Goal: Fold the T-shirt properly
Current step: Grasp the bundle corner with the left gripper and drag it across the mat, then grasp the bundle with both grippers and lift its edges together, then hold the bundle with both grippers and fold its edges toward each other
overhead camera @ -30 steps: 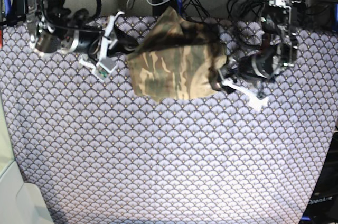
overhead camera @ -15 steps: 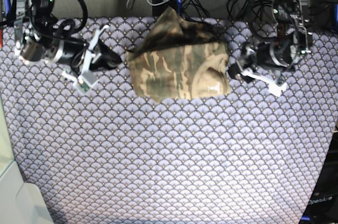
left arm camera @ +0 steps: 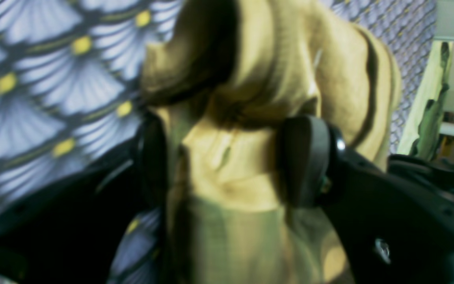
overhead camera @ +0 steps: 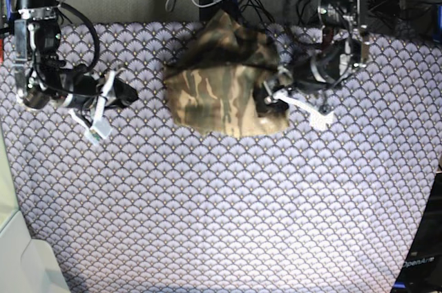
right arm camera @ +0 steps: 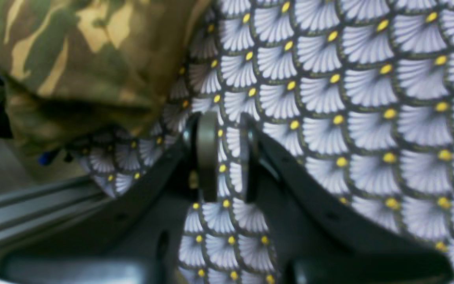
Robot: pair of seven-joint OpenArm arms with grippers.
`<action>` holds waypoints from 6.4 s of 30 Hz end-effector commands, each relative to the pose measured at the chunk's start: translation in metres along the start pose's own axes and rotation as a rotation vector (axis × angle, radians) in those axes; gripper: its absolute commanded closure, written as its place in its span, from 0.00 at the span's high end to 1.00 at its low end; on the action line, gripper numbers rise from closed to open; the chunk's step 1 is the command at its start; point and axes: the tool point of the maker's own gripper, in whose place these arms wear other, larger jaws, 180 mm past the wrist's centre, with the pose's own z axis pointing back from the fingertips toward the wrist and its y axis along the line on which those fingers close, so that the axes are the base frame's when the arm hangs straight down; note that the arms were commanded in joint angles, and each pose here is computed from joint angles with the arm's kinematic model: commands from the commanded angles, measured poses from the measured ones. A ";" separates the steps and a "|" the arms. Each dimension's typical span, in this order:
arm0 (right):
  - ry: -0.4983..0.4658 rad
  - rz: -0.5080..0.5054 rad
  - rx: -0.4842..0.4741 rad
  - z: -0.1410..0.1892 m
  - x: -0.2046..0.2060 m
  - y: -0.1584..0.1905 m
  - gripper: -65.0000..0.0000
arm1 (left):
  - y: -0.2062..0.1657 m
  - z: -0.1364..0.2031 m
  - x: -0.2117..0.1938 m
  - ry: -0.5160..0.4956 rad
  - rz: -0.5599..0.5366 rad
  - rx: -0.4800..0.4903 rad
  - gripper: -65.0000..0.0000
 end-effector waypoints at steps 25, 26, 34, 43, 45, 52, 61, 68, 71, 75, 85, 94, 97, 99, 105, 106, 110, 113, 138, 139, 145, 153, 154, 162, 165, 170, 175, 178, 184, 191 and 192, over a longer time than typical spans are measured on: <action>-0.014 0.029 0.126 -0.004 -0.032 0.067 0.18 | -0.115 -0.030 0.101 -0.074 -0.072 -0.219 0.65; -0.011 0.037 0.117 -0.002 -0.031 0.063 0.18 | -0.116 -0.020 0.110 -0.092 -0.091 -0.225 0.65; -0.084 0.053 0.006 0.021 -0.005 0.022 0.18 | -0.031 0.035 0.074 -0.095 0.048 -0.050 0.65; -0.075 0.086 -0.152 0.028 0.038 -0.051 0.18 | -0.006 0.014 -0.009 -0.050 0.094 0.066 0.65; -0.042 0.096 -0.183 0.020 0.047 -0.066 0.18 | -0.016 0.003 -0.023 -0.025 0.076 0.070 0.65; 0.026 0.086 -0.169 -0.020 0.040 -0.063 0.18 | -0.042 -0.014 -0.017 -0.051 0.049 0.061 0.65; 0.111 0.066 -0.039 -0.064 -0.008 -0.006 0.18 | -0.063 -0.051 0.012 -0.032 0.050 0.038 0.65; 0.118 0.097 0.002 -0.056 -0.038 0.034 0.18 | -0.085 -0.064 0.067 -0.125 0.025 0.012 0.65; 0.089 0.145 0.006 -0.046 -0.034 0.051 0.18 | -0.101 -0.060 0.088 -0.160 0.002 -0.014 0.65; 0.085 0.181 -0.005 -0.034 -0.036 0.056 0.18 | -0.111 -0.034 0.114 -0.218 -0.061 -0.036 0.65; 0.072 0.232 -0.097 -0.014 -0.012 0.018 0.18 | -0.016 0.034 0.118 -0.293 0.037 0.118 0.65; -0.061 0.379 -0.213 0.017 0.082 0.010 0.17 | 0.012 0.035 0.034 -0.176 0.107 0.169 0.65; -0.122 0.421 -0.215 0.021 0.110 0.025 0.17 | 0.006 0.028 0.013 -0.140 0.127 0.157 0.65; -0.152 0.414 -0.196 0.017 0.118 0.034 0.17 | 0.001 0.023 0.007 -0.130 0.144 0.146 0.65; -0.164 0.380 -0.081 -0.020 0.121 0.058 0.17 | -0.006 0.020 0.007 -0.132 0.155 0.127 0.65; -0.157 0.380 -0.051 -0.029 0.118 0.063 0.17 | -0.007 0.019 0.007 -0.133 0.156 0.126 0.65; -0.126 0.354 0.024 -0.055 0.102 0.071 0.17 | -0.012 0.018 0.015 -0.154 0.150 0.114 0.65; -0.096 0.336 0.042 -0.068 0.097 0.064 0.17 | -0.009 0.015 0.021 -0.189 0.159 0.119 0.65; -0.011 0.204 0.062 -0.094 0.053 0.035 0.18 | -0.022 -0.047 0.040 -0.166 0.164 0.104 0.30; -0.005 0.196 0.061 -0.095 0.051 0.033 0.18 | -0.022 -0.047 0.040 -0.166 0.164 0.104 0.20; 0.015 0.174 0.061 -0.098 0.044 0.028 0.18 | -0.028 -0.047 0.049 -0.182 0.156 0.093 0.04; 0.016 0.173 0.061 -0.099 0.044 0.028 0.18 | -0.068 -0.053 0.068 -0.196 0.065 0.033 0.04; 0.017 0.172 0.062 -0.099 0.043 0.028 0.18 | -0.071 -0.053 0.070 -0.197 0.058 0.027 0.04; 0.024 0.166 0.066 -0.100 0.038 0.030 0.18 | -0.110 -0.055 0.092 -0.222 -0.019 -0.031 0.04; 0.024 0.166 0.066 -0.100 0.038 0.030 0.18 | -0.111 -0.056 0.094 -0.221 -0.021 -0.030 0.05; 0.024 0.166 0.066 -0.100 0.038 0.030 0.18 | -0.112 -0.056 0.095 -0.222 -0.022 -0.031 0.05; 0.024 0.166 0.066 -0.100 0.038 0.030 0.18 | -0.103 -0.058 0.087 -0.207 -0.006 -0.016 0.05; 0.024 0.166 0.066 -0.100 0.038 0.030 0.18 | -0.094 -0.062 0.077 -0.182 0.010 -0.001 0.05; 0.024 0.166 0.066 -0.100 0.038 0.030 0.18 | -0.076 -0.074 0.061 -0.137 0.041 0.035 0.27; 0.024 0.166 0.066 -0.100 0.038 0.030 0.18 | -0.085 -0.077 0.061 -0.143 0.007 0.009 0.59; 0.024 0.166 0.066 -0.100 0.038 0.030 0.18 | -0.089 -0.076 0.060 -0.145 -0.012 -0.006 0.59</action>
